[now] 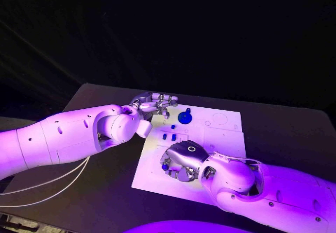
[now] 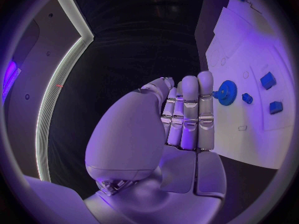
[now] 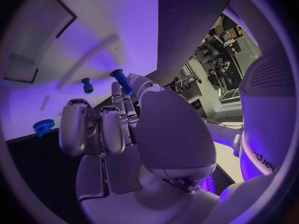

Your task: Assemble the parts on the task board

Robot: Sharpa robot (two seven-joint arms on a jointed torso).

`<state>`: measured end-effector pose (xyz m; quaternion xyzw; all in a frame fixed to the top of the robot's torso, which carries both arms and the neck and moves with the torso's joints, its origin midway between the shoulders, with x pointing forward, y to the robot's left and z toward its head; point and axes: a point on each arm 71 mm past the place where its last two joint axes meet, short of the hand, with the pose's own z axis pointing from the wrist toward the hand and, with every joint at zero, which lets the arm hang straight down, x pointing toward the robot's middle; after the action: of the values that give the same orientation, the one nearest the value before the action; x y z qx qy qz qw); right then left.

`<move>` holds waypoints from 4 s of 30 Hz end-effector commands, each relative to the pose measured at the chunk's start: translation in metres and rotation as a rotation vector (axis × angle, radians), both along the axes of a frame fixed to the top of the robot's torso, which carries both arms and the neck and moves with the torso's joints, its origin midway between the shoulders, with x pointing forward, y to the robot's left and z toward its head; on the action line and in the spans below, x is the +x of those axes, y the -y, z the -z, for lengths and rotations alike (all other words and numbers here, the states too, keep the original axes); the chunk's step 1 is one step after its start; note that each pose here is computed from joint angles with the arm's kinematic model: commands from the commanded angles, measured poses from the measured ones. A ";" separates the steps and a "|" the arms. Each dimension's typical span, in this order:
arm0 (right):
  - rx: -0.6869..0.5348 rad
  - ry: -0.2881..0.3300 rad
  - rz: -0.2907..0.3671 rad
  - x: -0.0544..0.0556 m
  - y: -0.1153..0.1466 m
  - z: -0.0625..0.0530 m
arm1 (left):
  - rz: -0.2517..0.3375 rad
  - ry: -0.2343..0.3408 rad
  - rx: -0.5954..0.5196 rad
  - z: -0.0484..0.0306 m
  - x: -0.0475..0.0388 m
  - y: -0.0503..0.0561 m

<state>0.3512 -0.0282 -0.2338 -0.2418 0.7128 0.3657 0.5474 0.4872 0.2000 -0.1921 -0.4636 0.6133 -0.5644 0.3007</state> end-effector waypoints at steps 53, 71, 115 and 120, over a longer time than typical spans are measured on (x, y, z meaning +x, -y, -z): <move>0.060 -0.190 0.668 -0.012 0.213 -0.021 | 0.018 -0.009 -0.006 0.0027 -0.0045 -0.003; 0.025 -0.164 0.672 -0.021 0.197 0.009 | 0.016 -0.013 -0.002 0.0045 -0.0053 -0.006; -0.089 -0.215 0.611 -0.023 0.181 0.037 | 0.028 -0.028 0.000 0.0048 -0.0076 -0.010; 0.002 -0.195 0.633 -0.026 0.178 0.028 | 0.027 -0.028 0.000 0.0048 -0.0076 -0.010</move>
<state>0.3272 -0.2070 -0.2623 0.0119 0.8056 0.1932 0.5599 0.4805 0.2128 -0.1979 -0.4674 0.6229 -0.5546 0.2930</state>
